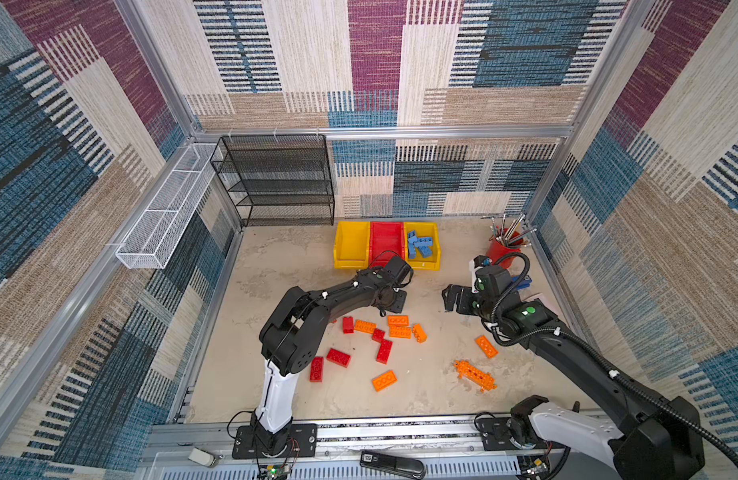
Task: Sort the legos into containers by color
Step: 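Carry the orange brick with the left gripper into the red bin and release, then move the left gripper back to a second orange brick and grasp it, then carry the orange brick with the left gripper into the red bin and release, then withdraw the left gripper while the right gripper reaches to the orange bricks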
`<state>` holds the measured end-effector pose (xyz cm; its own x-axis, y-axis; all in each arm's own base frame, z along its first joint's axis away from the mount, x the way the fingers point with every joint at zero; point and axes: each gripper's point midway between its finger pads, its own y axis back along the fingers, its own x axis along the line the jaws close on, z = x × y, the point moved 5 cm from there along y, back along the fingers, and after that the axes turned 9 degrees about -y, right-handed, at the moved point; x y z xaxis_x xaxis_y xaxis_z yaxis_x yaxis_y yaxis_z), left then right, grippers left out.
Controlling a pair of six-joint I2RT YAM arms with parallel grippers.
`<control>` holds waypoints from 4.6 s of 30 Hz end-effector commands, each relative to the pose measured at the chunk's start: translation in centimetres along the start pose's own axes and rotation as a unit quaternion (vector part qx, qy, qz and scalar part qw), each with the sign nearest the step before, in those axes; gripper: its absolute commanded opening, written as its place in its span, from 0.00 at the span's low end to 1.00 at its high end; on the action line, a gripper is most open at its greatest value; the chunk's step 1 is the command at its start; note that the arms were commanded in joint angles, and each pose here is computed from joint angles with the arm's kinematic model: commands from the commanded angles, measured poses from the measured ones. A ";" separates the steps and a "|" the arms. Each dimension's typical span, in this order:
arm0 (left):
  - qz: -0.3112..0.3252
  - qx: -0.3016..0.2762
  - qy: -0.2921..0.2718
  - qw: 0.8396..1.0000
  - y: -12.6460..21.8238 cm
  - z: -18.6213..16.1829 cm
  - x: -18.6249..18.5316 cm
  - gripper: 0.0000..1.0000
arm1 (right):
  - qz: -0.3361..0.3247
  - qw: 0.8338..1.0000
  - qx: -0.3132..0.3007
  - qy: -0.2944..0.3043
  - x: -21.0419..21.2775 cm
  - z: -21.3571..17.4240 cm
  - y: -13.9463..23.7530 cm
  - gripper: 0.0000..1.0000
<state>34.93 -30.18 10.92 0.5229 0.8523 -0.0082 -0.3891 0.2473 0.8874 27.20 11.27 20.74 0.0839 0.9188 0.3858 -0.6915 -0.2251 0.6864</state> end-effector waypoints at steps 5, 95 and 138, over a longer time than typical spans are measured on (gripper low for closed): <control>0.024 -0.054 0.012 0.998 3.3 4.9 3.0 0.23 | 0.013 1.000 -0.009 0.010 0.8 1.0 -0.2 0.99; -0.082 0.048 0.050 0.994 -0.6 -3.3 -10.2 0.21 | 0.004 0.997 -0.061 -0.044 -2.3 -0.5 5.2 0.99; -0.039 -0.132 0.153 0.979 -2.2 17.3 11.1 0.72 | -0.008 0.999 -0.044 0.001 0.6 3.0 0.6 0.99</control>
<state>54.83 -28.02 15.16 0.2655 0.9468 -0.1820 -0.5612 0.3053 0.7693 28.77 11.04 23.08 0.0699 0.9194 0.3870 -0.7425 -0.2111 0.6357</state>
